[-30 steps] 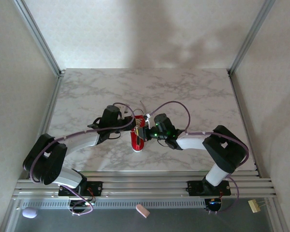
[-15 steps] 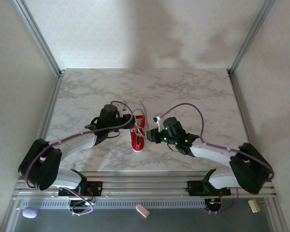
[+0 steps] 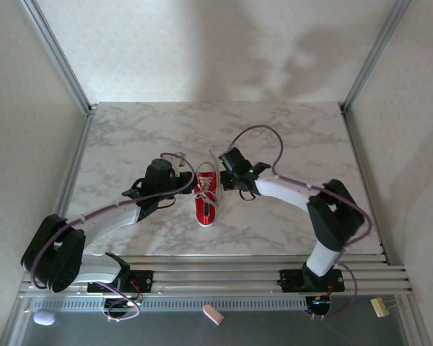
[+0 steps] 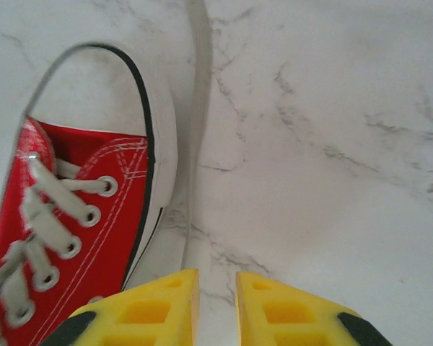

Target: Tie the shoes

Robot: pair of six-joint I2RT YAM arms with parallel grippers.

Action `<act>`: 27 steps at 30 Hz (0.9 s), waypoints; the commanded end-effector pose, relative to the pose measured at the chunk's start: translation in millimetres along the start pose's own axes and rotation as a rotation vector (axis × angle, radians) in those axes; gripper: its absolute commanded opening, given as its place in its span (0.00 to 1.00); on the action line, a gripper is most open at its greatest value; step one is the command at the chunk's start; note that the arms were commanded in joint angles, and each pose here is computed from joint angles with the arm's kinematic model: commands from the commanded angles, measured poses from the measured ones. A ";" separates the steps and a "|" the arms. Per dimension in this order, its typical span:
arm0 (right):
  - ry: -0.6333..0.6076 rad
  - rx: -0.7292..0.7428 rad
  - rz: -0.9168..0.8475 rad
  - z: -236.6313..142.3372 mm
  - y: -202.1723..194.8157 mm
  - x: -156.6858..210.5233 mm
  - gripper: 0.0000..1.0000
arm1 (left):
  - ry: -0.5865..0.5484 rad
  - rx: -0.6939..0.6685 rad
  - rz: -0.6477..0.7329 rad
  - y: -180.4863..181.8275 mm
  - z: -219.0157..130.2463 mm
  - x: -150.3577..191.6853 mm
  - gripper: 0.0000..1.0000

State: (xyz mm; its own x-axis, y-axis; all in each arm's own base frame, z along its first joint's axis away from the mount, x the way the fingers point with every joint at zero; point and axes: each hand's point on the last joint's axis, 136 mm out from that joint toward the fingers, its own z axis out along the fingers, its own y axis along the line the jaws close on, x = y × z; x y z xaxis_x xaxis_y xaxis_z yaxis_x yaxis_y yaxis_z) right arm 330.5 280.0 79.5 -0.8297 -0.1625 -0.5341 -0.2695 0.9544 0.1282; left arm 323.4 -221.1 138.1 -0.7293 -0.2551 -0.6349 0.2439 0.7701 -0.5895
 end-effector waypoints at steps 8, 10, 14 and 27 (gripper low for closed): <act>0.151 -0.033 -0.018 40.1 14.1 12.2 0.24 | -0.014 -0.032 0.011 6.9 -9.6 -0.5 0.00; 0.161 -0.036 -0.021 45.0 15.5 13.7 0.24 | -0.013 -0.030 0.008 7.4 -8.8 0.8 0.00; 0.177 -0.037 -0.030 52.7 17.8 14.6 0.24 | -0.009 -0.025 0.002 7.7 -7.4 2.4 0.00; 0.252 0.032 -0.052 76.8 6.7 33.4 0.24 | -0.008 -0.029 -0.001 9.4 -7.6 4.4 0.00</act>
State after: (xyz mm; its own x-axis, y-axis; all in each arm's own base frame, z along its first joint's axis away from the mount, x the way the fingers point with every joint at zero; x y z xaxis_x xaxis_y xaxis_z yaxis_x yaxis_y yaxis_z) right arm 342.2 307.0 29.3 -0.8978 -0.2426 -0.3676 -0.3047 0.9448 0.1207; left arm 317.4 -217.0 135.8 -0.7348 -0.2528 -0.6294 0.2352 0.7754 -0.5860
